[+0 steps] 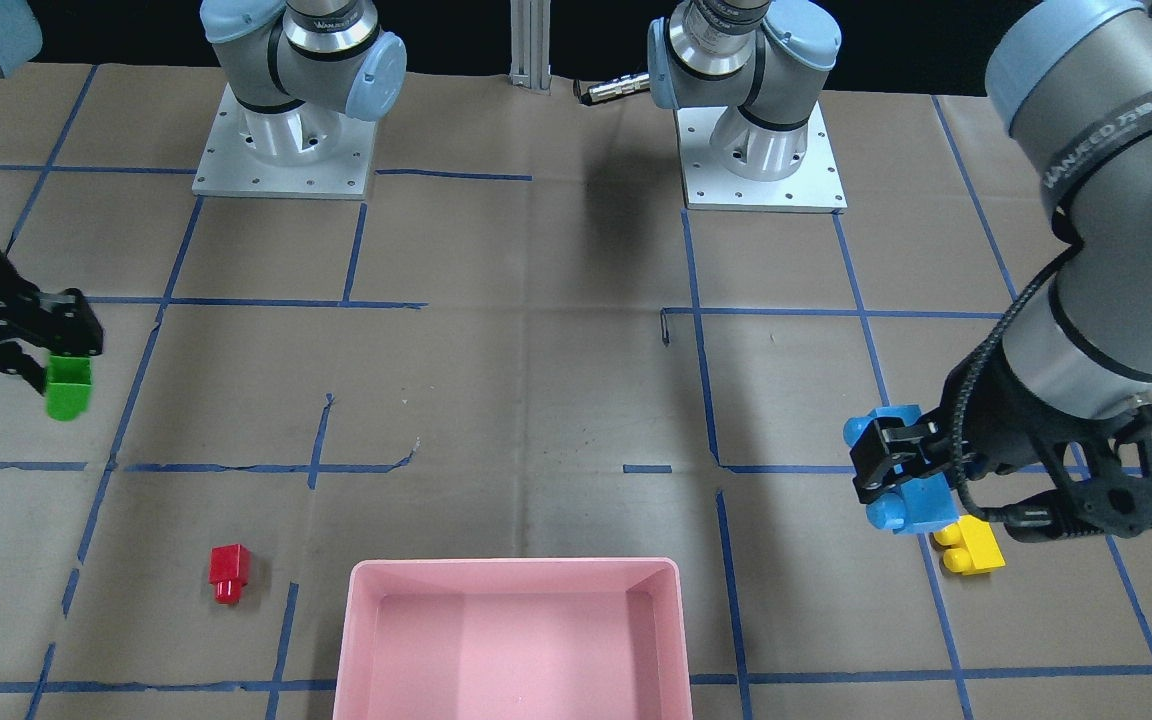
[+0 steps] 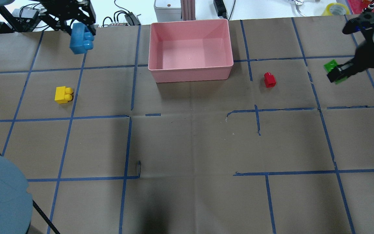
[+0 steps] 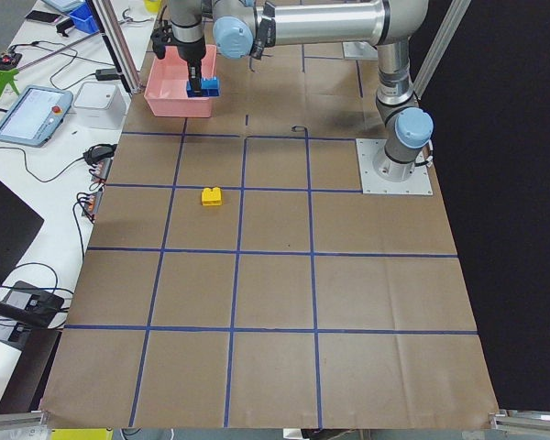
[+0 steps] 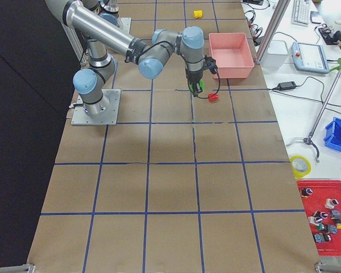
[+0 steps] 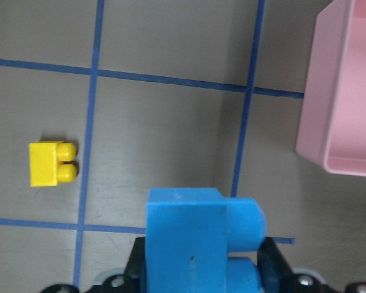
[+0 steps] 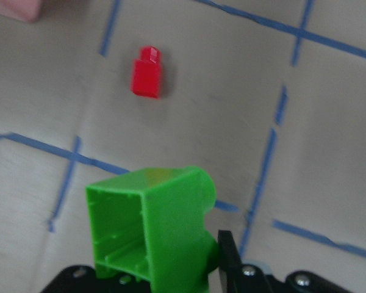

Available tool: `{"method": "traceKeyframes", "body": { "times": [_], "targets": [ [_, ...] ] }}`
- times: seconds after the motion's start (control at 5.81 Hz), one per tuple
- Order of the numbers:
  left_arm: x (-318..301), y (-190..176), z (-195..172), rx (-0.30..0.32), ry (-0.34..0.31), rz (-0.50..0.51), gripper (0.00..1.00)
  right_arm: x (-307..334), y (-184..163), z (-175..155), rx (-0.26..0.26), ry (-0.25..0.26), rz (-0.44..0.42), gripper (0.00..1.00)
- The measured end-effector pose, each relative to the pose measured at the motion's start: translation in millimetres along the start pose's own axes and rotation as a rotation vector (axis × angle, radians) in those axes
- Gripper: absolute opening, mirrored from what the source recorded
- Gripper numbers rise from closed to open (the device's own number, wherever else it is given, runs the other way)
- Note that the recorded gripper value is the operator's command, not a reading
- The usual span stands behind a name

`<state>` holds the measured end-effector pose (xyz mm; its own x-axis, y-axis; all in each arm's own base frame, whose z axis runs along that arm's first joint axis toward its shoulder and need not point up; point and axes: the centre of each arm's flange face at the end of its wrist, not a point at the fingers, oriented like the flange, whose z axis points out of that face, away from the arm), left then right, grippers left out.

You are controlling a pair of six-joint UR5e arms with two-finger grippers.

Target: Put all blocks into box

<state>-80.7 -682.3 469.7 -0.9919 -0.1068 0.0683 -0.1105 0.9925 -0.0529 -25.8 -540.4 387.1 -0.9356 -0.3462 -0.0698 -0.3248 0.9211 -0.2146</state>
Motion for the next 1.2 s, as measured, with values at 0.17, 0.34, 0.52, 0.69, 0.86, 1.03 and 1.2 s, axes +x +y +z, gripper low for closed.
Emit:
{"method": "traceKeyframes", "body": {
  "times": [0.17,0.34,0.52,0.69,0.86,1.03,1.2],
  "targets": [
    [14,-6,3,0.002,-0.013,0.003,0.19,-45,-37,13,0.126,-0.16,-0.06,0.08],
    [17,-8,6,-0.001,-0.022,0.005,0.19,-73,-70,34,0.256,-0.264,-0.135,0.09],
    [17,-9,10,-0.005,-0.024,0.007,0.19,-87,-102,54,0.354,-0.315,-0.205,0.1],
    [18,-10,12,-0.007,-0.023,0.008,0.19,-99,-140,70,0.412,-0.338,-0.271,0.32],
    [18,-11,13,-0.006,-0.023,0.009,0.19,-113,-176,88,0.441,-0.351,-0.328,0.99],
    [18,-11,13,-0.003,-0.022,0.01,0.19,-127,-200,104,0.452,-0.359,-0.367,1.0],
    [18,-14,15,0.0,-0.018,0.009,0.19,-138,-211,110,0.45,-0.362,-0.386,1.0]
  ]
}}
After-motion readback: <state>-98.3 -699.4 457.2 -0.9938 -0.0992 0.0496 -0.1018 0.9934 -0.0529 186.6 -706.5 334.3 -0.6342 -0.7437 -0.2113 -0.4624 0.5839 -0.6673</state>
